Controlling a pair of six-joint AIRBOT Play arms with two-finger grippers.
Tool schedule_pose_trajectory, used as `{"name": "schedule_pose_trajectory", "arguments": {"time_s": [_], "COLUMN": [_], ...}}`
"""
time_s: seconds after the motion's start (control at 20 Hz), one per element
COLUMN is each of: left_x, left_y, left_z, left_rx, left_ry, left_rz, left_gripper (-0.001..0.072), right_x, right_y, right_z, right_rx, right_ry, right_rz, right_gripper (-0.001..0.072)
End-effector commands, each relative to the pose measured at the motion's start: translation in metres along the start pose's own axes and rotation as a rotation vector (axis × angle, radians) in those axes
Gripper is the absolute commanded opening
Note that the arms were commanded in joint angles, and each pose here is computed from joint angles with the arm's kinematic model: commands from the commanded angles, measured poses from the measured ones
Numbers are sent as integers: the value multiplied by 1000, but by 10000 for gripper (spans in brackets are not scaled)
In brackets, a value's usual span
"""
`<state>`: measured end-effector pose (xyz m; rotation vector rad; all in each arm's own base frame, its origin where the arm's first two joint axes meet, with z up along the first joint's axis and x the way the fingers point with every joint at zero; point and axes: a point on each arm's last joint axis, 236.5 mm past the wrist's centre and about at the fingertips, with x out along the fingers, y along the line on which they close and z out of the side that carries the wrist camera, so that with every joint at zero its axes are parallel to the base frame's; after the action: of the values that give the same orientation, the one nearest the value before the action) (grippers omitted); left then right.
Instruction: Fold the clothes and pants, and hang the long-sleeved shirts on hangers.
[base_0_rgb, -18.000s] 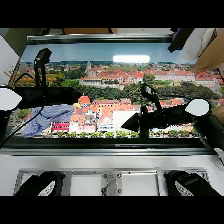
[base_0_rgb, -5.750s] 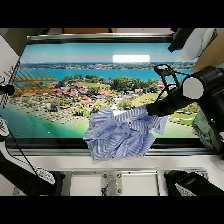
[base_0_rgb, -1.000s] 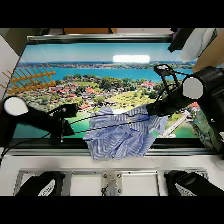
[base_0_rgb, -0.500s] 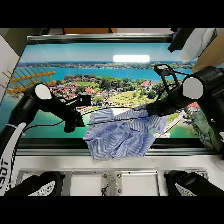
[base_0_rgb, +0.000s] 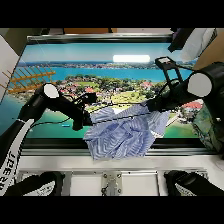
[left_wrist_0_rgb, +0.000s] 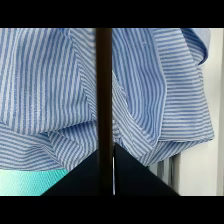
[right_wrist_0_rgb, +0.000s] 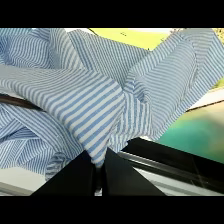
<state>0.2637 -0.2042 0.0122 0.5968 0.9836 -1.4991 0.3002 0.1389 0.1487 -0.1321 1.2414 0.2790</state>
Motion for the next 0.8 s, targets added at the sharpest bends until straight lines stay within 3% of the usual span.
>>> {"name": "schedule_pose_trajectory", "arguments": {"time_s": [0.0,0.25,0.75], "left_x": [5,5,5], "left_y": [-4,-5,0], "left_z": [6,11,12], "left_rx": [35,33,32], "left_ry": [0,-17,-23], "left_rz": [-9,-11,9], "left_gripper": [11,11,11], "right_x": [-13,-16,-3], "right_y": [-2,17,152], "right_z": [13,16,35], "right_rx": [-4,-50,-268], "right_ry": [-53,-64,-111], "right_rz": [-11,17,155], "right_gripper": [20,20,19]}}
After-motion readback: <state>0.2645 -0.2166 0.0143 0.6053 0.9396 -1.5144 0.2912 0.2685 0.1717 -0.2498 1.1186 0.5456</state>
